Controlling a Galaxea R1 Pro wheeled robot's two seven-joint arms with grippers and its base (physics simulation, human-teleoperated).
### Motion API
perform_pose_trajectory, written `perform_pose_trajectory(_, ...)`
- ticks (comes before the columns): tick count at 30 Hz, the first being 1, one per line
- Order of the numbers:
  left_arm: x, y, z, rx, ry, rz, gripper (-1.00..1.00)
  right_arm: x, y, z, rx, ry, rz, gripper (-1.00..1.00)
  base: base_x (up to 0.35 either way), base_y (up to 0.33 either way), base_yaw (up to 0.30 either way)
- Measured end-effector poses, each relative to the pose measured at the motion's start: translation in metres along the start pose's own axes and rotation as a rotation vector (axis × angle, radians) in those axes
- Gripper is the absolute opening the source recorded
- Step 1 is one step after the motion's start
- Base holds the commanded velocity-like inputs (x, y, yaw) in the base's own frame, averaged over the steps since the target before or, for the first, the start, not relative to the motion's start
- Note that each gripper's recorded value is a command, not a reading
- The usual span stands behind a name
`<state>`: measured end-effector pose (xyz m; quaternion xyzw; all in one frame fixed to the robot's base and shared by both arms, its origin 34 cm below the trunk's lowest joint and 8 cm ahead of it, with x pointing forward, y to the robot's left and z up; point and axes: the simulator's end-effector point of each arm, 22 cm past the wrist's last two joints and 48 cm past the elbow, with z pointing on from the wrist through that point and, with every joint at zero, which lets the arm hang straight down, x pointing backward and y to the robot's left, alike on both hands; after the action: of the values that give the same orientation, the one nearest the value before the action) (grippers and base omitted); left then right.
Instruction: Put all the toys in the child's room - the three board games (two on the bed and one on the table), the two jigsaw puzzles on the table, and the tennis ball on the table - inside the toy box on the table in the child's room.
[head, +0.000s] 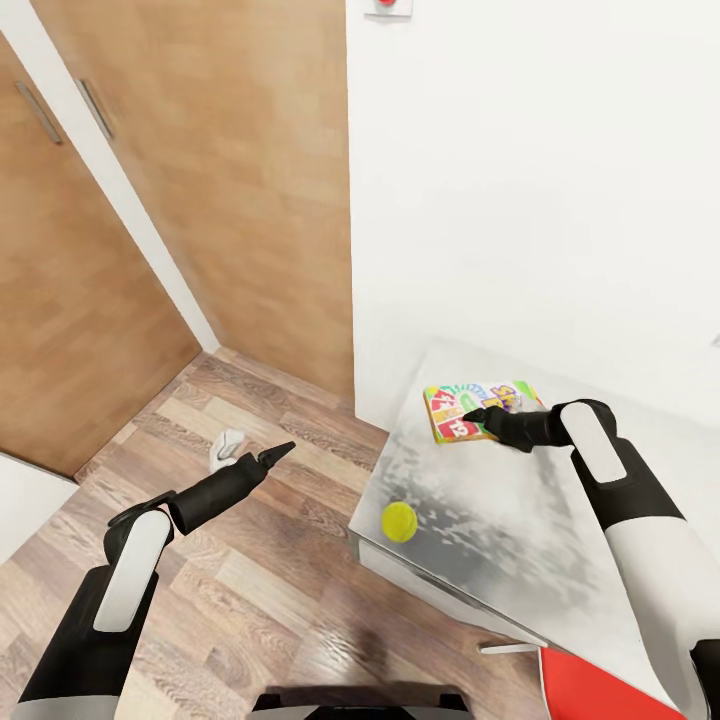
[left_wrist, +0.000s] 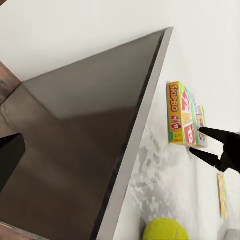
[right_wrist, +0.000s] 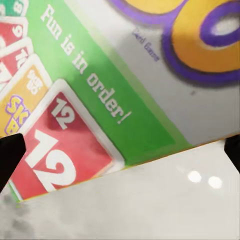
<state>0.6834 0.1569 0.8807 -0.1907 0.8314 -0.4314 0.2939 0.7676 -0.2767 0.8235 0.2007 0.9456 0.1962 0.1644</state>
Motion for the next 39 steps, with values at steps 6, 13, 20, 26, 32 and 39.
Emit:
perform_pose_trajectory(6, 0.0, 0.0, 0.0, 0.001, 0.0, -0.001, 1.0, -0.008, -0.004, -0.008, -0.022, -0.014, -0.009, 1.0, 0.0, 0.0, -0.068)
perform_pose_trajectory(13, 0.0, 0.0, 0.0, 0.001, 0.0, 0.0, 1.0, -0.015, -0.011, -0.022, -0.018, -0.017, -0.04, 1.0, 0.0, 0.0, -0.187)
perform_pose_trajectory(20, 0.0, 0.0, 0.0, 0.001, 0.0, 0.0, 1.0, -0.024, -0.011, -0.032, -0.018, -0.042, -0.062, 1.0, 0.0, 0.0, -0.222)
perform_pose_trajectory(26, 0.0, -0.001, 0.0, 0.002, -0.001, 0.0, 1.0, -0.027, -0.013, -0.034, -0.014, -0.049, -0.067, 1.0, 0.0, 0.0, -0.112)
perform_pose_trajectory(32, 0.0, -0.001, 0.0, 0.003, 0.0, 0.0, 1.0, -0.028, -0.014, -0.036, -0.012, -0.052, -0.069, 1.0, 0.0, 0.007, -0.049)
perform_pose_trajectory(39, 0.0, -0.002, 0.0, 0.004, 0.0, 0.001, 1.0, -0.029, -0.015, -0.036, -0.009, -0.054, -0.07, 1.0, 0.02, 0.107, -0.02)
